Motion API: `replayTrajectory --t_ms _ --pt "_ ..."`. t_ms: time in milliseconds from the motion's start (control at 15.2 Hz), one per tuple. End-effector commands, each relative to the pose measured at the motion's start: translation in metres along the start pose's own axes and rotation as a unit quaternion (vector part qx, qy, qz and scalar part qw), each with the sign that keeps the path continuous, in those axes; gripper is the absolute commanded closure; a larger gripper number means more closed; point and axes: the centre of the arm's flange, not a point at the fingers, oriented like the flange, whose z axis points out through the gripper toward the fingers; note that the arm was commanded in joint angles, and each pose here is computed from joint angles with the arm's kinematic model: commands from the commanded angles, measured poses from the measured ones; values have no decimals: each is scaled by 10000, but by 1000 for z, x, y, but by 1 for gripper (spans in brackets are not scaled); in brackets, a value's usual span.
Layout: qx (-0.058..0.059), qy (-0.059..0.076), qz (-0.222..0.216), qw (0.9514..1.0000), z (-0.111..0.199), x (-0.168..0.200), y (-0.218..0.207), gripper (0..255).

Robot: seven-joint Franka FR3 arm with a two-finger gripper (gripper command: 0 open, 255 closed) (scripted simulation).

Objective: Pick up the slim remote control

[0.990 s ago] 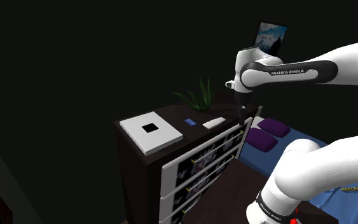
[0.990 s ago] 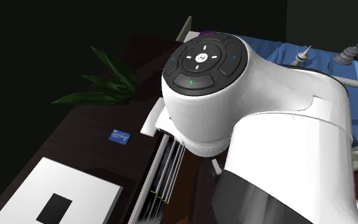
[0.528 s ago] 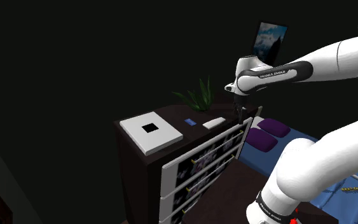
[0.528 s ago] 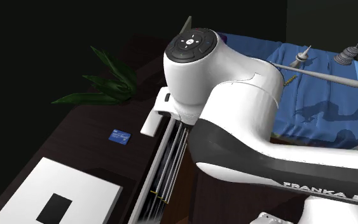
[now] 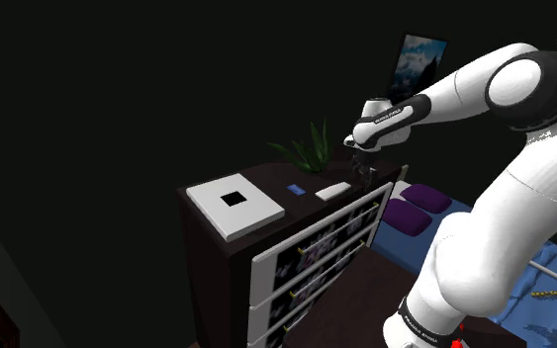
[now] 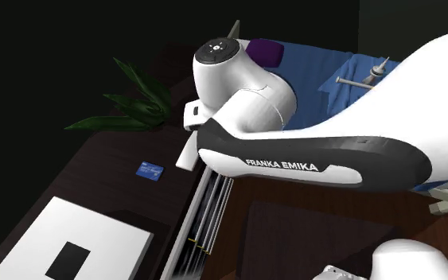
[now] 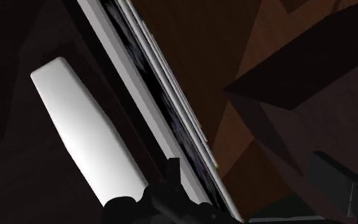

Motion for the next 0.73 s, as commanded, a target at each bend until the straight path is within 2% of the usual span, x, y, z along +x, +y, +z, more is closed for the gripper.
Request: replayTrajectory --t_ms 0,330,660 --pt "-46 61 -364 9993 13 -3 24 0" --pt "-98 234 -1184 9926 46 -5 80 0" --pt "-149 407 -1995 9789 78 4 136 0"
